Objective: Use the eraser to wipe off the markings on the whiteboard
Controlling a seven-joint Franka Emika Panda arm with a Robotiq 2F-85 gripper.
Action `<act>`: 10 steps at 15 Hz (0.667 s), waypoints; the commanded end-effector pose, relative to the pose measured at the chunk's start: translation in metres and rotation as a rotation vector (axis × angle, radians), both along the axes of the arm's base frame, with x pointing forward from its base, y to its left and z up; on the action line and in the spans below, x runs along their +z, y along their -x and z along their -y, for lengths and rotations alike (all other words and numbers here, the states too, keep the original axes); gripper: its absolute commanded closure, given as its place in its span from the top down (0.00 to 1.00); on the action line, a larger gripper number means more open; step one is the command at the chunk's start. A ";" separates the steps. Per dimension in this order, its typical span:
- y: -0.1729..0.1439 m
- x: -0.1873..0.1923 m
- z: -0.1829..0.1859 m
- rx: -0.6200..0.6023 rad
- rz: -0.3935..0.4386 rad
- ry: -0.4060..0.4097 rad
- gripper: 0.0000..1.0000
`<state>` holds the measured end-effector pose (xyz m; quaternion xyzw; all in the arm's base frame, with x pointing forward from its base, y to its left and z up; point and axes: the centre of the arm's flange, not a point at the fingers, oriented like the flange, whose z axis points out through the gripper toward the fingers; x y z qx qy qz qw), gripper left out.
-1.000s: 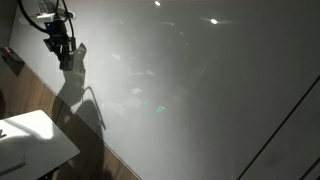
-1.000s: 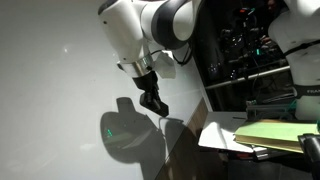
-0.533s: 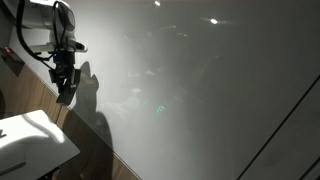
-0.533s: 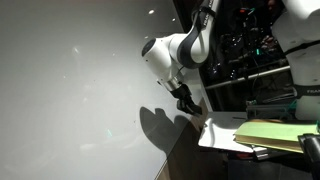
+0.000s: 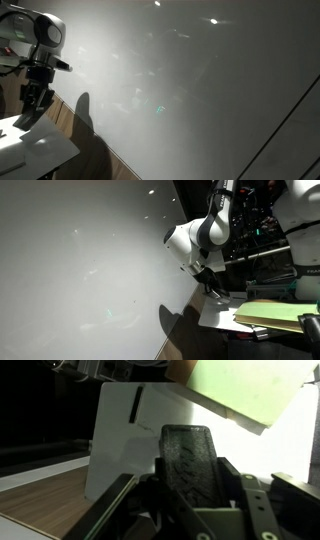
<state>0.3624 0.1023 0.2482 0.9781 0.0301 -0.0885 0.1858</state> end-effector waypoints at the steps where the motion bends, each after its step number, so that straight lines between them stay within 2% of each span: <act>1: -0.005 -0.008 0.028 -0.046 -0.020 -0.041 0.29; 5: -0.015 -0.026 0.050 -0.077 -0.040 -0.077 0.29; 10: -0.004 -0.037 0.046 -0.090 -0.088 -0.132 0.29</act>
